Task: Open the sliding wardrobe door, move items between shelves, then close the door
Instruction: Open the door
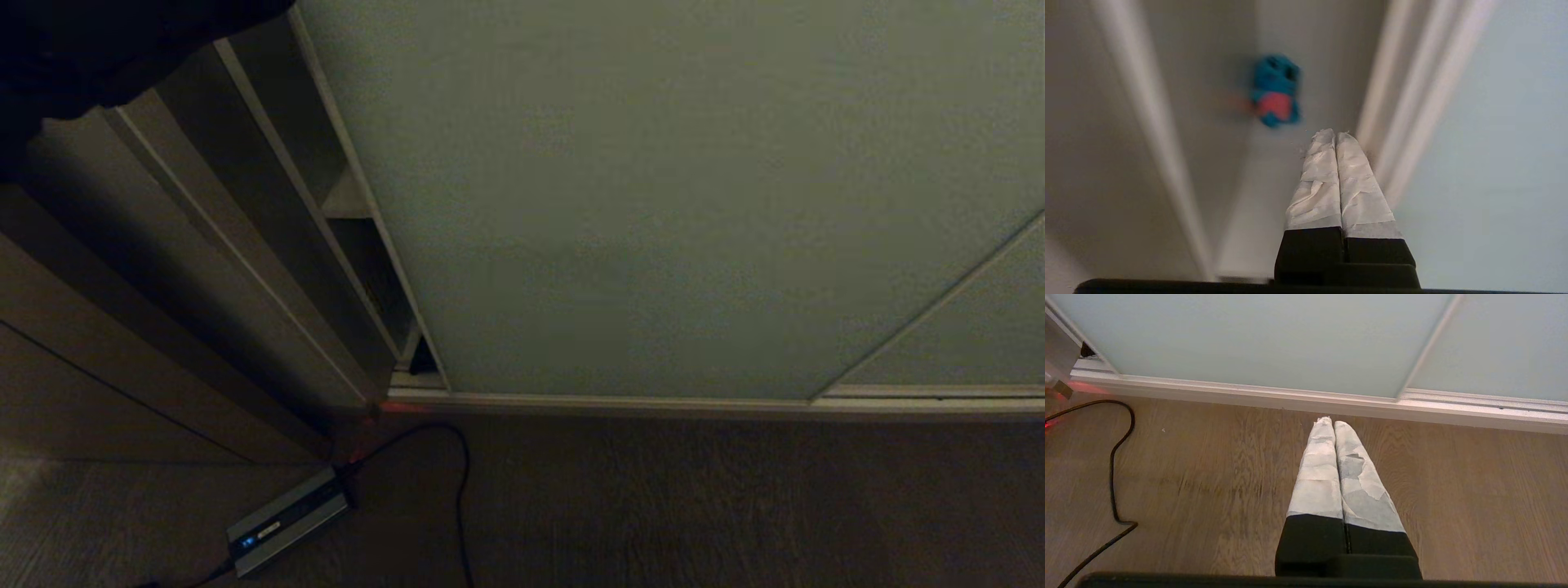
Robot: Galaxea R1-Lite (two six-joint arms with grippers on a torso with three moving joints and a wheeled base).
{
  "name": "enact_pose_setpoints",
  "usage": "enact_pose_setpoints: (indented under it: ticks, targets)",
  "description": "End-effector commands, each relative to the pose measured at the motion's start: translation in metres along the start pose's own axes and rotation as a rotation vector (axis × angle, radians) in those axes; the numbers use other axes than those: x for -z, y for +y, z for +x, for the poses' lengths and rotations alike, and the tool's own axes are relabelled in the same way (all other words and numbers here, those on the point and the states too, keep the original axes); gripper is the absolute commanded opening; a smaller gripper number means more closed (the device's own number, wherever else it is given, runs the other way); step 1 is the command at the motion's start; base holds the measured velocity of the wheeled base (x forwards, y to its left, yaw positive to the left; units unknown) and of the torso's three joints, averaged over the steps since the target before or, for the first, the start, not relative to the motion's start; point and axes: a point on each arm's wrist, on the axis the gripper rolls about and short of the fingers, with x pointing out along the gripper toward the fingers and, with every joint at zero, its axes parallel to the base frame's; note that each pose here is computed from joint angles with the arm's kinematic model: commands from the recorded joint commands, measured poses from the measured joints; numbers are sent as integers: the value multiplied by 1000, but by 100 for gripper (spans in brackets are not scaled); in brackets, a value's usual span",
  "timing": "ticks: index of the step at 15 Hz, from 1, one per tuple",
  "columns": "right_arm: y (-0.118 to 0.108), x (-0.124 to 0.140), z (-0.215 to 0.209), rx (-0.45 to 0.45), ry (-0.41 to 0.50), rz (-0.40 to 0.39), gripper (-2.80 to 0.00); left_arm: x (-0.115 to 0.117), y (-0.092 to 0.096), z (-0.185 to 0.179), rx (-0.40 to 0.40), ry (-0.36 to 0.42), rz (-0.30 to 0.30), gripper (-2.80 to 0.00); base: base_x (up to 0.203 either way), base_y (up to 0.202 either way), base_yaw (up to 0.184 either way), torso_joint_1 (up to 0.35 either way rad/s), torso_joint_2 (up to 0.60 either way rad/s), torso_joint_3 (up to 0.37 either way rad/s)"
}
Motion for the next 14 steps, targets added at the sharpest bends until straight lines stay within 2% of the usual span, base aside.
enact_pose_setpoints:
  ticks: [1, 7, 14]
  targets:
    - [0, 1, 0, 0, 4, 0, -280, 11, -14, 4, 36, 21, -16, -280, 0, 0, 0, 0, 0, 0]
    - [0, 1, 0, 0, 5, 0, -280, 18, -56, -2, 157, 45, -85, -280, 0, 0, 0, 0, 0, 0]
    - [0, 1, 0, 0, 3, 0, -280, 40, -105, 3, 275, 83, -128, -280, 0, 0, 0, 0, 0, 0]
